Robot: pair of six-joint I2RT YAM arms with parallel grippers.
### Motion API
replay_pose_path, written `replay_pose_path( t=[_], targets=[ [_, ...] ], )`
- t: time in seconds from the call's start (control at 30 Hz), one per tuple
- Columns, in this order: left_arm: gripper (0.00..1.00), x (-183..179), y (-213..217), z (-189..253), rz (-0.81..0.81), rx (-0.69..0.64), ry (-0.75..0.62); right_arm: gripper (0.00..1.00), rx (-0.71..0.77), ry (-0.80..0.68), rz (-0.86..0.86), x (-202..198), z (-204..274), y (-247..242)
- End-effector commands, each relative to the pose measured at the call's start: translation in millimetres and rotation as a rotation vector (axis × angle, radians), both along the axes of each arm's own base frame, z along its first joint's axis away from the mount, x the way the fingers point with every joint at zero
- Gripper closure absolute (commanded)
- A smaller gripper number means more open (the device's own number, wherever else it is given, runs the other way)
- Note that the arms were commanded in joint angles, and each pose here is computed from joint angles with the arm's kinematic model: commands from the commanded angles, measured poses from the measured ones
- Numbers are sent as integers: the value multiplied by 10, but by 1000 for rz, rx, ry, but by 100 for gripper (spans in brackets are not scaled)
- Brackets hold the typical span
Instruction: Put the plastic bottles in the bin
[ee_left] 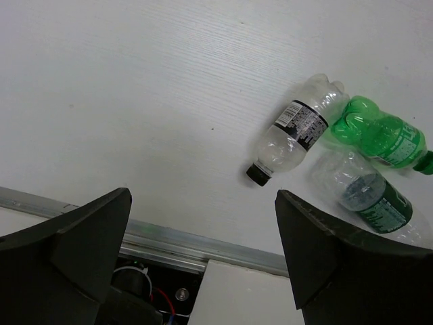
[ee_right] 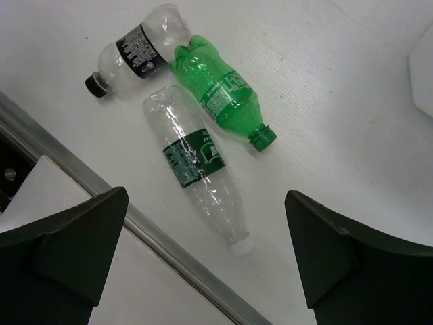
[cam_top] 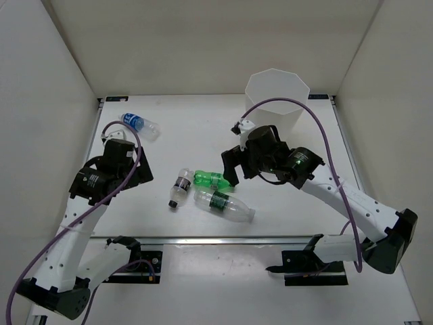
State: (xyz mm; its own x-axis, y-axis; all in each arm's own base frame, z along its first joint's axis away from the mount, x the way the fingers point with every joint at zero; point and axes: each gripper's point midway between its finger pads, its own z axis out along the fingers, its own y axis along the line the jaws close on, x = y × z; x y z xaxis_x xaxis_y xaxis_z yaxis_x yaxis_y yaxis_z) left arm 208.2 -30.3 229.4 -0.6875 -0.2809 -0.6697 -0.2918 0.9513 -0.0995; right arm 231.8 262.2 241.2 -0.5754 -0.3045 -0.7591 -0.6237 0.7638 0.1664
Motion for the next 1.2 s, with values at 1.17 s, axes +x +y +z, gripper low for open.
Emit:
replay_pose_path(
  t=[1.17],
  targets=[
    [1,-295,-462,-511,-229,-157,58,1,-144,-12,421,-471,-1827,424]
  ],
)
